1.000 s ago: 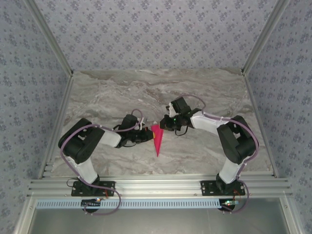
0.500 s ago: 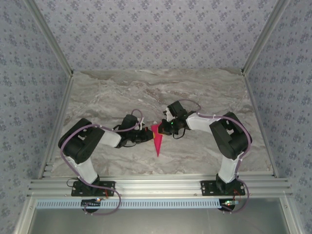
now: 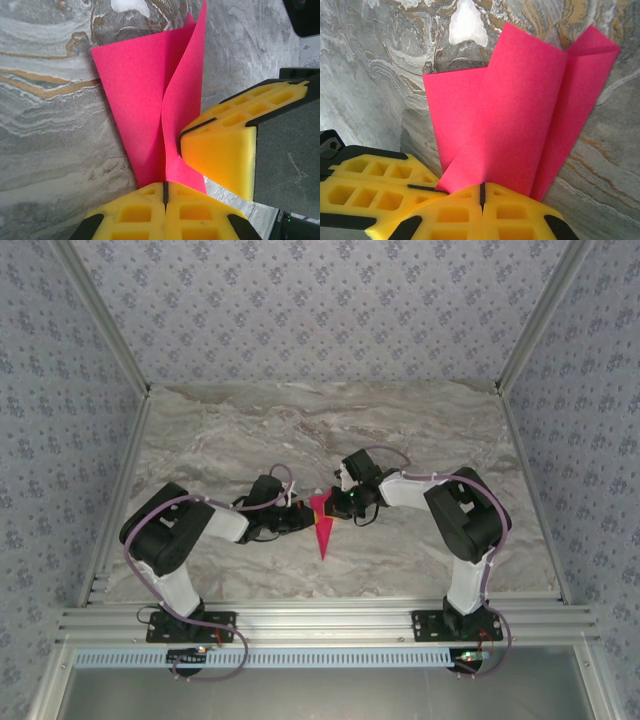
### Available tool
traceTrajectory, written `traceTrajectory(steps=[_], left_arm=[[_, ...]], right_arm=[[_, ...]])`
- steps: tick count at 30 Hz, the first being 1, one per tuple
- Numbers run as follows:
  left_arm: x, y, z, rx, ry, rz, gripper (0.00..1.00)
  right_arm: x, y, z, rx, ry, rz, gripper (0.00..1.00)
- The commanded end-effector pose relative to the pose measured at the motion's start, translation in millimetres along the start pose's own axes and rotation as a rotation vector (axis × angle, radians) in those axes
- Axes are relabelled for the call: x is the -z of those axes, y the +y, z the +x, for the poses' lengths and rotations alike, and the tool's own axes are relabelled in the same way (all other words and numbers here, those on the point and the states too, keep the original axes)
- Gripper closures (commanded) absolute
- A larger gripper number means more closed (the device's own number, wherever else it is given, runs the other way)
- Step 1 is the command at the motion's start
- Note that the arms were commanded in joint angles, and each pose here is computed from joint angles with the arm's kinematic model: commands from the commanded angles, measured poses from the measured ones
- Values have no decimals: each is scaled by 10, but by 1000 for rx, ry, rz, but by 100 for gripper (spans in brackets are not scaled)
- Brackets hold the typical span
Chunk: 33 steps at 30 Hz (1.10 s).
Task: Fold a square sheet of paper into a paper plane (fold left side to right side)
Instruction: Fold the wing for the fifth time at the center of the table.
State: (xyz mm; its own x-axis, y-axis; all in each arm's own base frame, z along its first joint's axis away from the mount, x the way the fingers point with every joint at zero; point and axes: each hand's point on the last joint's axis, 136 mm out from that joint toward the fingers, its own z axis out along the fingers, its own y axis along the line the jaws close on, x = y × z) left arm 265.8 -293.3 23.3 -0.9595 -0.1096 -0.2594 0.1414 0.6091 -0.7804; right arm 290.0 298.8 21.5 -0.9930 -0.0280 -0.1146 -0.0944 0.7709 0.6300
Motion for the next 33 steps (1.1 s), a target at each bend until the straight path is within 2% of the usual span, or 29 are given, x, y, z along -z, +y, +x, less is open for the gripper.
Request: traceTrajectory(steps=[1, 9, 15, 17, 23, 33], left_arm=[[0, 318, 74, 39, -4, -110, 100], [39, 116, -21, 28, -22, -51, 98], [221, -150, -126, -5, -48, -26, 68], [310, -231, -125, -12, -52, -22, 63], [467, -612, 100, -27, -17, 63, 67], [215, -895, 353, 8, 84, 122, 70]], right_arm=[[-64, -171, 84, -12, 29, 70, 94], [-90, -527, 319, -76, 82, 184, 95], [-96, -635, 377, -92, 92, 205, 95], [-100, -632, 369, -94, 90, 201, 95], [-106, -586, 332, -87, 81, 182, 95], [-128, -579, 350, -81, 88, 186, 95]])
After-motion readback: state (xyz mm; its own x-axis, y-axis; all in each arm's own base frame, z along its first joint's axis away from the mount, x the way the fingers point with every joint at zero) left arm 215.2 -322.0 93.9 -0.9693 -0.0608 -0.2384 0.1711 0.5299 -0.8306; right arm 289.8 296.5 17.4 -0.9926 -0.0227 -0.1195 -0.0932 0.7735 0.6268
